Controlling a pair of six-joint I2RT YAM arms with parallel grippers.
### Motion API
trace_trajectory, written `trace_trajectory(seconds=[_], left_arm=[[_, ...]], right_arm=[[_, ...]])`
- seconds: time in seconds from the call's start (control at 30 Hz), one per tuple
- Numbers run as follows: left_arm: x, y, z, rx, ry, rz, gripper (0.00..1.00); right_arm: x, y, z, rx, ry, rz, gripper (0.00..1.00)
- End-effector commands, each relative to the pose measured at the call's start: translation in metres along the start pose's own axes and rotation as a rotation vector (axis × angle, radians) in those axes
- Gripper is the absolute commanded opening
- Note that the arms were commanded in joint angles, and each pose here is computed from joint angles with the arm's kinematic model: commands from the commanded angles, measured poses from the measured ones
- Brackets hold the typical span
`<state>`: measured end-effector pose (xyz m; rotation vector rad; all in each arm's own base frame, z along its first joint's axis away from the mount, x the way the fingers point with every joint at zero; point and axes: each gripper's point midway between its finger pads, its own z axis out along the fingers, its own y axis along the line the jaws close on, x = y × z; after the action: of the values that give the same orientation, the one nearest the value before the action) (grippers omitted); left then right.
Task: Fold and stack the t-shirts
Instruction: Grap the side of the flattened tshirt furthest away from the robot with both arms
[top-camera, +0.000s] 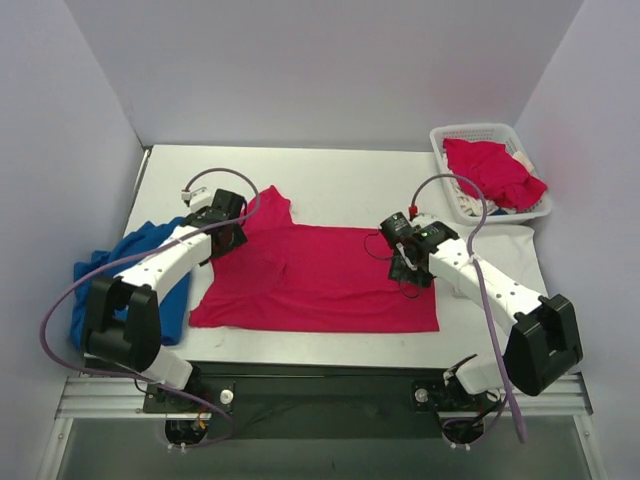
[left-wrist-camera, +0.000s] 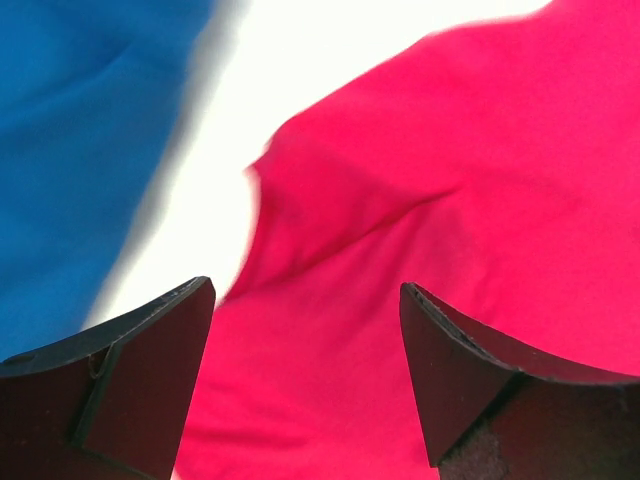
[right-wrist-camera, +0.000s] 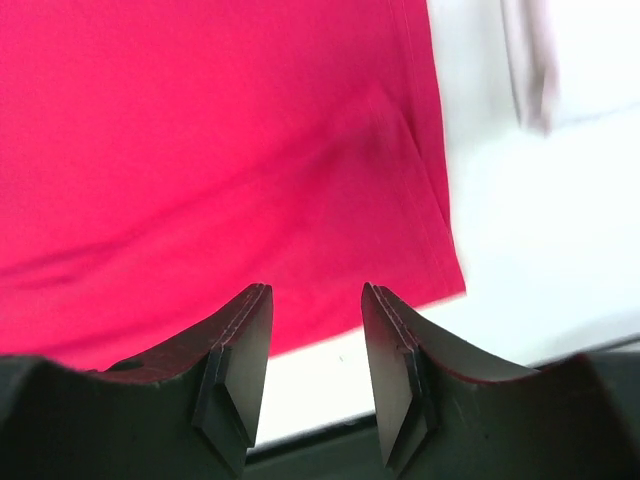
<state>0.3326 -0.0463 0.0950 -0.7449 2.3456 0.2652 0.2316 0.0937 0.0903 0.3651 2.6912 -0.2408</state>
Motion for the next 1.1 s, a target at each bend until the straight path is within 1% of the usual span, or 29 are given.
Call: trace_trajectory(seconds=[0.0,0.03,0.07,0.1,0.13,0.17,0.23,0.27,0.33,0.43,0.47,0.53,0.57,0.6,0.67,0.7,0.8,0.87,0.9,0.93,1.0,1.03,1.07], left_arm=[[-0.039,-0.049,0.015,0.127,-0.072,-0.015,0.85],[-0.049,-0.067,0.018,0.189,-0.1,-0.033,0.85],[-0.056,-0.075,0.022,0.207,-0.125,-0.026,0.84],[-0.07,-0.09,0.027,0.252,-0.175,-0.049,0.84],[-0.075,-0.098,0.031,0.273,-0.196,-0.054,0.83],[-0.076,-0.103,0.04,0.278,-0.204,-0.039,0.83],[-0.092,-0.12,0.046,0.338,-0.236,-0.07,0.82],[-0.089,-0.127,0.056,0.352,-0.233,-0.038,0.82],[-0.104,-0.145,0.058,0.401,-0.278,-0.042,0.81],[-0.104,-0.159,0.074,0.41,-0.281,-0.007,0.8],[-0.114,-0.166,0.072,0.422,-0.296,-0.006,0.8],[-0.11,-0.173,0.086,0.416,-0.283,0.019,0.8],[-0.119,-0.181,0.084,0.429,-0.299,0.02,0.8],[-0.111,-0.183,0.096,0.419,-0.269,0.043,0.8],[-0.121,-0.199,0.103,0.43,-0.269,0.057,0.8],[-0.113,-0.198,0.108,0.41,-0.229,0.085,0.79],[-0.114,-0.211,0.119,0.393,-0.187,0.118,0.79],[-0.116,-0.213,0.124,0.364,-0.167,0.122,0.79],[-0.107,-0.211,0.132,0.343,-0.138,0.14,0.78],[-0.114,-0.215,0.129,0.345,-0.149,0.135,0.77],[-0.108,-0.212,0.134,0.324,-0.119,0.149,0.76],[-0.114,-0.213,0.131,0.319,-0.125,0.139,0.76],[-0.11,-0.213,0.134,0.312,-0.11,0.142,0.75]], right_arm=[[-0.038,-0.006,-0.001,0.085,-0.09,-0.034,0.42],[-0.043,-0.002,0.001,0.078,-0.097,-0.038,0.42],[-0.055,0.005,0.005,0.066,-0.112,-0.025,0.42],[-0.058,0.011,0.008,0.04,-0.105,-0.023,0.42],[-0.062,0.017,0.011,0.023,-0.104,-0.02,0.42],[-0.068,0.023,0.018,0.01,-0.104,-0.019,0.42],[-0.072,0.034,0.022,-0.02,-0.087,-0.025,0.41],[-0.072,0.039,0.028,-0.018,-0.08,-0.029,0.41],[-0.074,0.048,0.032,-0.042,-0.069,-0.032,0.4],[-0.073,0.058,0.039,-0.06,-0.05,-0.041,0.4],[-0.072,0.06,0.042,-0.057,-0.043,-0.04,0.4],[-0.072,0.064,0.044,-0.071,-0.036,-0.039,0.4],[-0.071,0.065,0.046,-0.071,-0.035,-0.041,0.39],[-0.071,0.067,0.047,-0.073,-0.032,-0.041,0.39],[-0.071,0.069,0.05,-0.07,-0.025,-0.043,0.39],[-0.07,0.069,0.052,-0.069,-0.02,-0.045,0.39],[-0.072,0.07,0.055,-0.061,-0.019,-0.047,0.39],[-0.073,0.071,0.056,-0.063,-0.018,-0.045,0.39],[-0.075,0.072,0.056,-0.063,-0.021,-0.042,0.39],[-0.075,0.073,0.056,-0.063,-0.021,-0.042,0.38],[-0.077,0.072,0.057,-0.06,-0.019,-0.039,0.38],[-0.077,0.072,0.058,-0.061,-0.016,-0.038,0.38],[-0.077,0.073,0.058,-0.061,-0.016,-0.038,0.38]])
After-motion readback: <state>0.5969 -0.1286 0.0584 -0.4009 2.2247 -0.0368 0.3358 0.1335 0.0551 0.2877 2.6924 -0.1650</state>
